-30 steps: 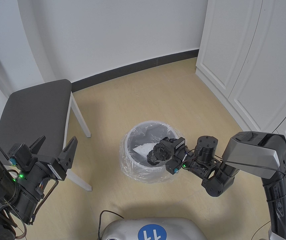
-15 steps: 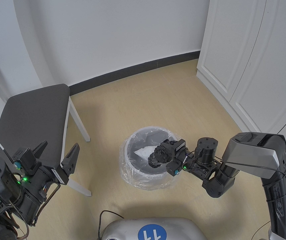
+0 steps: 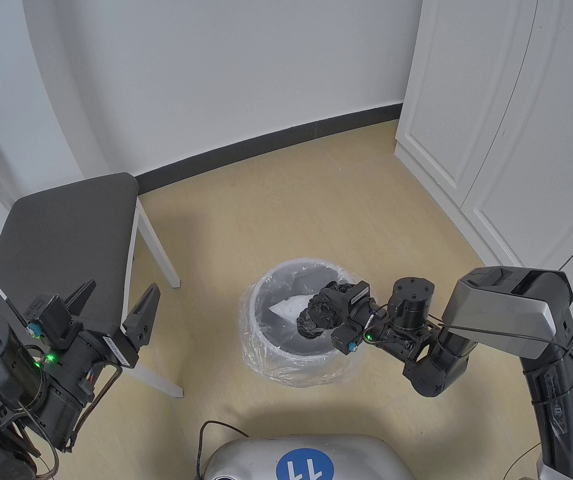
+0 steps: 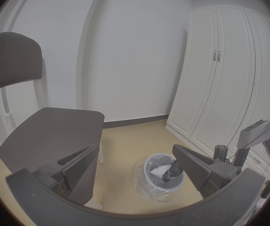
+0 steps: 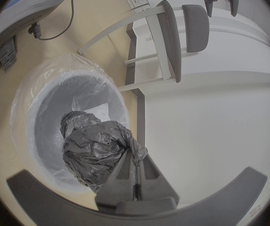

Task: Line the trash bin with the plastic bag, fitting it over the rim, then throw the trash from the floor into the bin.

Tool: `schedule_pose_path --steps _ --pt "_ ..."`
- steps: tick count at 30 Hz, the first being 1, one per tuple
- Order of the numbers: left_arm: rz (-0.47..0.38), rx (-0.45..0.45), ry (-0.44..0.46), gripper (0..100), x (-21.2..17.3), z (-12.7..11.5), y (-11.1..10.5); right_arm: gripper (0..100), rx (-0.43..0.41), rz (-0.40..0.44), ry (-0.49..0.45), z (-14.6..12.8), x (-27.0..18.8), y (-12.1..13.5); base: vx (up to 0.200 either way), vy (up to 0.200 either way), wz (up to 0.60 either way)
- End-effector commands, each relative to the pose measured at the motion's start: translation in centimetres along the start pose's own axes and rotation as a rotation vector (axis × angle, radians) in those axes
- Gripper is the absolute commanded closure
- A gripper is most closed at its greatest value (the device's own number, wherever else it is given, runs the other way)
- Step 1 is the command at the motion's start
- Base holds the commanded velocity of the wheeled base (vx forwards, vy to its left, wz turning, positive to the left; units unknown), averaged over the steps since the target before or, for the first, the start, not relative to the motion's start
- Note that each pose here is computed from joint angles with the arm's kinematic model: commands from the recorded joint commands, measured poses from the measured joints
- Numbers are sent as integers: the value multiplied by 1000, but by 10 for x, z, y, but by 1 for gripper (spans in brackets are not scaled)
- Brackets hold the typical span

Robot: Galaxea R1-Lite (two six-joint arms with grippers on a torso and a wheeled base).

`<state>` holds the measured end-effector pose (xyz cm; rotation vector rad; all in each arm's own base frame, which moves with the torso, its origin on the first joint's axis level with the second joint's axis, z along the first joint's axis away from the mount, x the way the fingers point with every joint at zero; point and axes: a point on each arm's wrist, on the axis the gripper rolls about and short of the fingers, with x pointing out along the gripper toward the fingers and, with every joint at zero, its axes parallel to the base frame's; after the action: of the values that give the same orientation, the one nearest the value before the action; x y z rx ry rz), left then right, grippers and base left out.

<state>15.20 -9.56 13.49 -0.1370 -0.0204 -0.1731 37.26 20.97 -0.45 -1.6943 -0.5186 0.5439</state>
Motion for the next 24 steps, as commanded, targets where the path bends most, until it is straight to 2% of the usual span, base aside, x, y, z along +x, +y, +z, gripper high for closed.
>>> schedule_pose_path --steps 1,5,24 --pt "3 8 17 0 2 -4 0 100 -1 3 -8 4 1 2 200 0 0" --pt "4 9 19 0 1 -4 0 100 3 15 -26 10 3 9 200 0 0" --pt "2 10 21 0 1 -4 0 100 18 38 -60 25 6 20 0 0 0"
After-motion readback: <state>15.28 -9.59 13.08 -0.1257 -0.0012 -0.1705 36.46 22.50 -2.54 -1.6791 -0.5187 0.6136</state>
